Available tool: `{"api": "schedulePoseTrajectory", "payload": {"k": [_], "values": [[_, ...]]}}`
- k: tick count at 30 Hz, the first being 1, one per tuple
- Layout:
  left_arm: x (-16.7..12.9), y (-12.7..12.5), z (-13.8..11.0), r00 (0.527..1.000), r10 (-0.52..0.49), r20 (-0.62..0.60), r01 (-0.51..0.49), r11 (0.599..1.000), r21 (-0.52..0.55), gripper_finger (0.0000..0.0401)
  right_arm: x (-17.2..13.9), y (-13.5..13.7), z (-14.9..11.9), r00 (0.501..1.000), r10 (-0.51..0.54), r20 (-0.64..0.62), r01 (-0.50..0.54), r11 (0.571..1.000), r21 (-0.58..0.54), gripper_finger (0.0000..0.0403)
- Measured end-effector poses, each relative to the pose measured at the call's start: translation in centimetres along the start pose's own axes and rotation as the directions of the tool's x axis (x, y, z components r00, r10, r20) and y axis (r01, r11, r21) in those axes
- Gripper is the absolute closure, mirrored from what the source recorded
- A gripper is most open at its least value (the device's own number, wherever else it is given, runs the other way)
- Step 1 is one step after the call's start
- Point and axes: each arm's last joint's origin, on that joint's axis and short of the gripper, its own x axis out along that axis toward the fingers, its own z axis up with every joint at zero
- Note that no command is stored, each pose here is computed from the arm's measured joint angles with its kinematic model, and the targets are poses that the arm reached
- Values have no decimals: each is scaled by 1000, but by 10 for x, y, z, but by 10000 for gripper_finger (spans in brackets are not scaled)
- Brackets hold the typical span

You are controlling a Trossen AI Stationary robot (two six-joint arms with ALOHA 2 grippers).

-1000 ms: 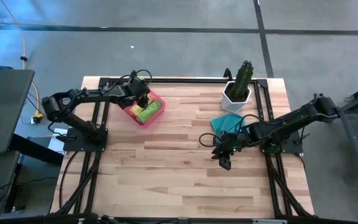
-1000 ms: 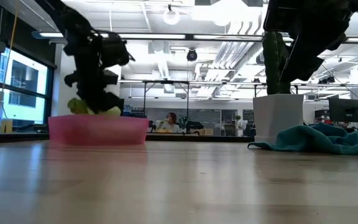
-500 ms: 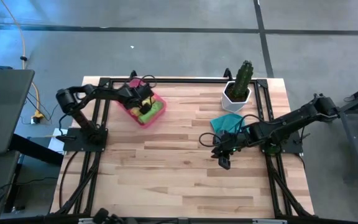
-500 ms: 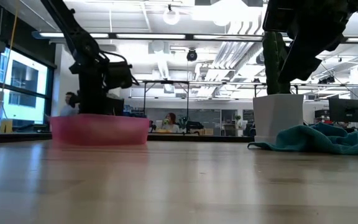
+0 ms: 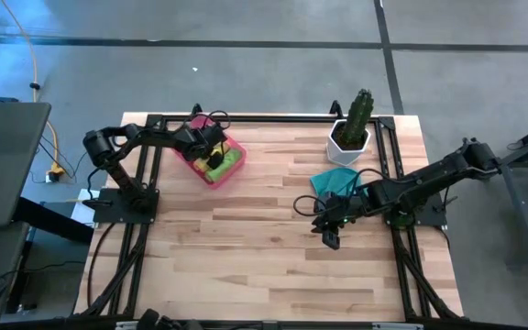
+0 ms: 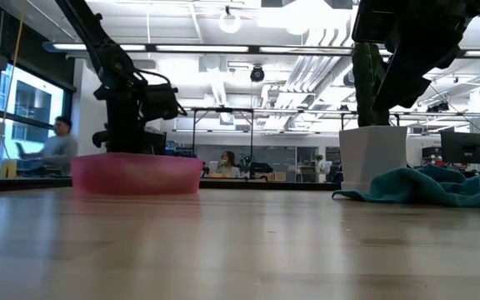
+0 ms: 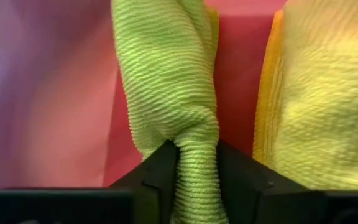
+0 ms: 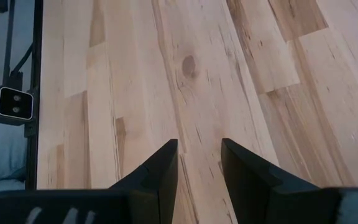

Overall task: Roll microfiber towels into tight, uniform cylinder then place into a basket
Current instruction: Put the rolled light green microfiber cloth into the pink bin, then roll the blue microfiber cloth

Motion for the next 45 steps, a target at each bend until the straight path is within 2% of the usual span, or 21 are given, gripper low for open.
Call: {"api": "schedulePoseTrajectory", "payload": {"k": [7,12,18,26,32,34,38,42,45], "values": [[-6,3,0,996,9,-86,-8,1000,4,224,0,0,0,1000,0,0,0,1000,0,289],[-19,3,10,993,5,-118,0,999,38,190,0,0,0,1000,0,-1,0,1000,0,289],[-33,0,19,992,-4,-125,13,998,67,184,0,0,0,1000,0,-1,0,1000,0,289],[-53,3,26,983,38,-180,-14,991,135,185,0,-1,-2,1000,-10,-17,10,1000,0,289],[-81,-7,40,991,17,-136,5,986,164,185,0,-2,-4,999,-12,-50,12,1000,0,289],[-93,-15,44,993,-23,-116,43,985,168,185,0,-3,-6,996,2,-84,-1,1000,1,289],[-121,-38,45,979,-177,-96,192,966,173,185,-1,-5,-15,980,21,-198,-17,1000,20,289],[-152,-71,32,939,-329,-100,344,909,236,185,-4,-11,-26,950,-40,-311,62,996,63,289],[-177,-97,12,911,-400,-100,411,861,299,185,-7,-16,-33,919,-92,-384,126,990,66,289]]}}
